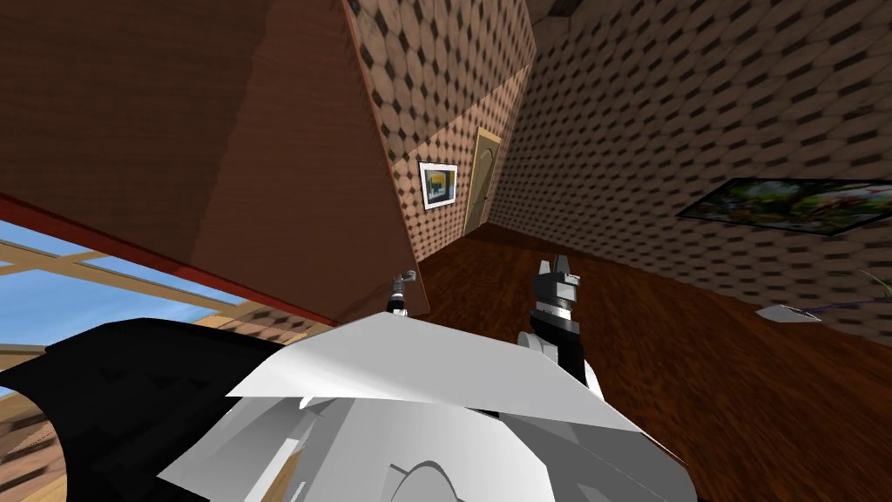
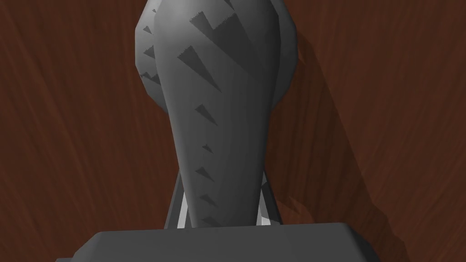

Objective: Push the door open

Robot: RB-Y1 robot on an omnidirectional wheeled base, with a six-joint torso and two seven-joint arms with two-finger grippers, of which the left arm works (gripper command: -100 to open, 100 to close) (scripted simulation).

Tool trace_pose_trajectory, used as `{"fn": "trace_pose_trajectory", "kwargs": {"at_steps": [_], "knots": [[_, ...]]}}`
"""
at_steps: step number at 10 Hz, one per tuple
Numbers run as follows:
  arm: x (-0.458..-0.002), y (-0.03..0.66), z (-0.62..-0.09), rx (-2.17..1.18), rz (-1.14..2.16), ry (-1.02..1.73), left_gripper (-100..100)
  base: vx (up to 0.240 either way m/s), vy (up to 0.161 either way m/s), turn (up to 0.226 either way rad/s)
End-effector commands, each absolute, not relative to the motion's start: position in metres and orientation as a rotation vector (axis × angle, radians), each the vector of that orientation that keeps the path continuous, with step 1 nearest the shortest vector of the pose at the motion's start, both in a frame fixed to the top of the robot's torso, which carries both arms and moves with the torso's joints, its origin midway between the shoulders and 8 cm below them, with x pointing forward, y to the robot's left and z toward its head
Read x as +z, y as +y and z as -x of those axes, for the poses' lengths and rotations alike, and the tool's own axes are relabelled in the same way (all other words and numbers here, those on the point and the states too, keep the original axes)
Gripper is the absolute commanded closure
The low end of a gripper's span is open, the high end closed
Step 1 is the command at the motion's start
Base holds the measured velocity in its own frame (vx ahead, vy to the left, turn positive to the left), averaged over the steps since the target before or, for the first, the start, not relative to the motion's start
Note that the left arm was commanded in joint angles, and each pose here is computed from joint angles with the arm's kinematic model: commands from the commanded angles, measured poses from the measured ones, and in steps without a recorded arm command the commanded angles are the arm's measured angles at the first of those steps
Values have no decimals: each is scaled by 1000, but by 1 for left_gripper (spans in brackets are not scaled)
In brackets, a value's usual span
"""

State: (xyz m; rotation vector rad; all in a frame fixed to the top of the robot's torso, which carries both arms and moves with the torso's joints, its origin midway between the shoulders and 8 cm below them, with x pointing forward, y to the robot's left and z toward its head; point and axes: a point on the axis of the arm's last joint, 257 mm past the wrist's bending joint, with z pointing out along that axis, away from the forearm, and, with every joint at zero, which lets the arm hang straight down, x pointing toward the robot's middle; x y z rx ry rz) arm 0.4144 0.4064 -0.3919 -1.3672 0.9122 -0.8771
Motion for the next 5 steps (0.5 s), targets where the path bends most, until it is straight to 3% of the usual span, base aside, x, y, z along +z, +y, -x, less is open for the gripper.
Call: {"fn": "trace_pose_trajectory", "kwargs": {"at_steps": [1, 5], "knots": [[-390, 405, -416, -880, 1374, 890, 100, 158, -66, 65], [-390, 432, -403, -829, 1386, 857, 100, 136, -16, 53]]}}
